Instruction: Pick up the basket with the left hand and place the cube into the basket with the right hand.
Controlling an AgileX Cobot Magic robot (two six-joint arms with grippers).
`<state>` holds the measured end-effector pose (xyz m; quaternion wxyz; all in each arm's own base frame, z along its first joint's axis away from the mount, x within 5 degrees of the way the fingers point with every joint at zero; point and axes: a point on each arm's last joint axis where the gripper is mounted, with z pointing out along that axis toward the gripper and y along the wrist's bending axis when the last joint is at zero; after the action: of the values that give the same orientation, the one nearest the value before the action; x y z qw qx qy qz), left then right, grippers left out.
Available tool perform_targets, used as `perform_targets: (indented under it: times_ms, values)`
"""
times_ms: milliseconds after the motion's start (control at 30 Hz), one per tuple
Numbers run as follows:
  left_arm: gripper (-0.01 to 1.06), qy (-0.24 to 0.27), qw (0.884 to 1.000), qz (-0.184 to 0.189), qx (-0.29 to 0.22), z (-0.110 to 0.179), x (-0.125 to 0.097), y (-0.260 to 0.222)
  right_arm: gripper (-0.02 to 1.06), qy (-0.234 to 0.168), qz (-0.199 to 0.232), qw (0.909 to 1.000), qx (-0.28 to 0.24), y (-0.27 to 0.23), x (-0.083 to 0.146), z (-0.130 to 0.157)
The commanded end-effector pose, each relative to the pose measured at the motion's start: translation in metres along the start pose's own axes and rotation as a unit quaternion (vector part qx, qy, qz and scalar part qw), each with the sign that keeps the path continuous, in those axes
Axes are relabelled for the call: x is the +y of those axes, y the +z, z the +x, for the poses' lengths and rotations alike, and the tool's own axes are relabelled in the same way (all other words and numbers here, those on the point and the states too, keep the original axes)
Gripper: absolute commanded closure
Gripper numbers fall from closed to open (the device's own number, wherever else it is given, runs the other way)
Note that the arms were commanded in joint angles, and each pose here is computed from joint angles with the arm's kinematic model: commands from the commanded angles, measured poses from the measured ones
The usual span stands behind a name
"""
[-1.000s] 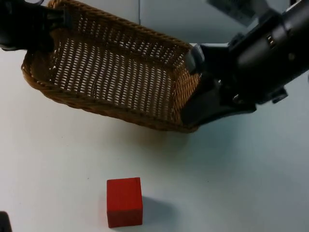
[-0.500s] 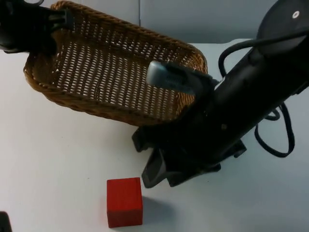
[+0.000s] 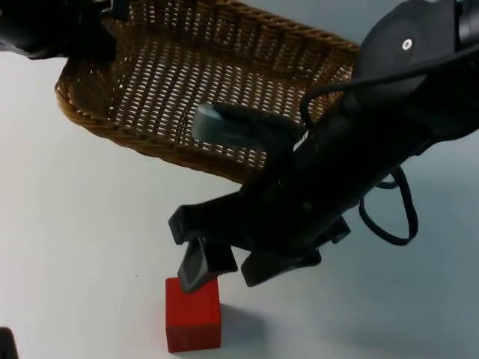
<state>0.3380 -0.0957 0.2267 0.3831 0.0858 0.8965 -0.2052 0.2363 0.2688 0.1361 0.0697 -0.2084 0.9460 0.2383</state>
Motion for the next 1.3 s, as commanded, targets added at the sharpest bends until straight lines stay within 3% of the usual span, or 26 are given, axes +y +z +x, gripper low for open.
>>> perform_targets:
  times_ms: [0,333,700,967,1100,1133,1200,1267]
  values:
    - [1.05,-0.016,1.000,0.015,-0.012,-0.005,-0.002,-0.005,0.37,-0.004,0.000,0.9999,-0.012,0.000,0.004,-0.004]
    - [1.05,-0.060,0.995,0.056,-0.049,-0.015,0.022,-0.017,0.37,0.004,0.013,0.9997,-0.018,0.022,0.008,-0.002]
    - [1.05,-0.053,0.997,0.035,-0.040,-0.010,0.030,-0.008,0.37,0.004,0.009,0.9999,-0.007,0.042,0.016,-0.010]
    - [1.05,-0.058,0.997,0.036,-0.033,-0.007,0.032,-0.003,0.43,0.009,0.012,0.9999,0.006,0.050,0.018,-0.004]
    - [1.05,-0.059,0.997,0.036,-0.032,-0.006,0.032,-0.002,0.66,0.004,0.012,0.9999,0.010,0.051,0.018,-0.003]
    - [1.05,-0.059,0.997,0.036,-0.032,-0.006,0.032,-0.002,0.66,0.004,0.012,0.9999,0.010,0.051,0.018,-0.003]
    - [1.05,-0.059,0.997,0.036,-0.032,-0.006,0.032,-0.002,0.82,-0.015,0.010,0.9997,0.013,0.051,0.018,-0.003]
    - [1.05,-0.059,0.997,0.036,-0.032,-0.006,0.032,-0.002,0.91,-0.040,0.002,0.9990,0.017,0.049,0.022,-0.005]
